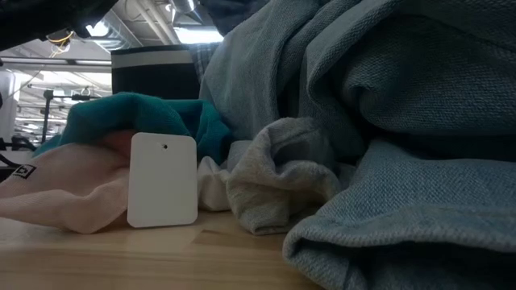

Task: Sort clothes
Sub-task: Put the blue checkered polo into the blue laundry organizer

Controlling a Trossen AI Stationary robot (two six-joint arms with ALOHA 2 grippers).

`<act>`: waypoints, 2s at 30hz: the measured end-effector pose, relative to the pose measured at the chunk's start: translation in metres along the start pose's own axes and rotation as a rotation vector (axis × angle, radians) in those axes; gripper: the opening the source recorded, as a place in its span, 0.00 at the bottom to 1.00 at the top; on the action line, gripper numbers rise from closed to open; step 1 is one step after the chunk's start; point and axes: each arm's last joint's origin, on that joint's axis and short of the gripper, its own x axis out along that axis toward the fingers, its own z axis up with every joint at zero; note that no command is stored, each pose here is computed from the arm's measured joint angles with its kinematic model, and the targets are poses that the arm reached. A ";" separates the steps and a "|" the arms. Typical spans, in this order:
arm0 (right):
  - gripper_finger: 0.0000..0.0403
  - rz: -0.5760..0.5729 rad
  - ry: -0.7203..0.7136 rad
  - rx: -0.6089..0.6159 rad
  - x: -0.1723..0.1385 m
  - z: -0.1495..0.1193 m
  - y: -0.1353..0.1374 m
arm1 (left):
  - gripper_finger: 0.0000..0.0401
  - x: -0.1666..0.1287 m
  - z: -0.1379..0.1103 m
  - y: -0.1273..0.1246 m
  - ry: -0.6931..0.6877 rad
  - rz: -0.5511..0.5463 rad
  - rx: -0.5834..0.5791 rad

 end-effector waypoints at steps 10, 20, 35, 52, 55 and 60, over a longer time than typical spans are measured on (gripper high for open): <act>0.48 -0.192 -0.040 0.044 0.046 0.019 -0.057 | 0.45 0.000 0.000 0.000 -0.001 0.001 0.013; 0.48 -0.246 -0.113 0.078 0.078 0.057 -0.080 | 0.45 0.000 0.000 0.000 0.003 0.003 0.038; 0.48 -0.483 -0.413 0.032 0.066 0.081 -0.102 | 0.45 0.000 0.000 0.000 0.002 0.005 0.013; 0.48 -0.078 0.190 -0.195 0.157 -0.029 -0.019 | 0.45 0.000 0.002 0.001 -0.014 0.011 0.024; 0.48 0.096 0.355 -0.253 0.155 -0.050 -0.005 | 0.45 0.000 0.001 0.001 -0.011 0.010 0.024; 0.48 0.316 0.463 -0.268 0.136 -0.055 0.005 | 0.45 0.000 0.001 0.001 -0.011 0.010 0.017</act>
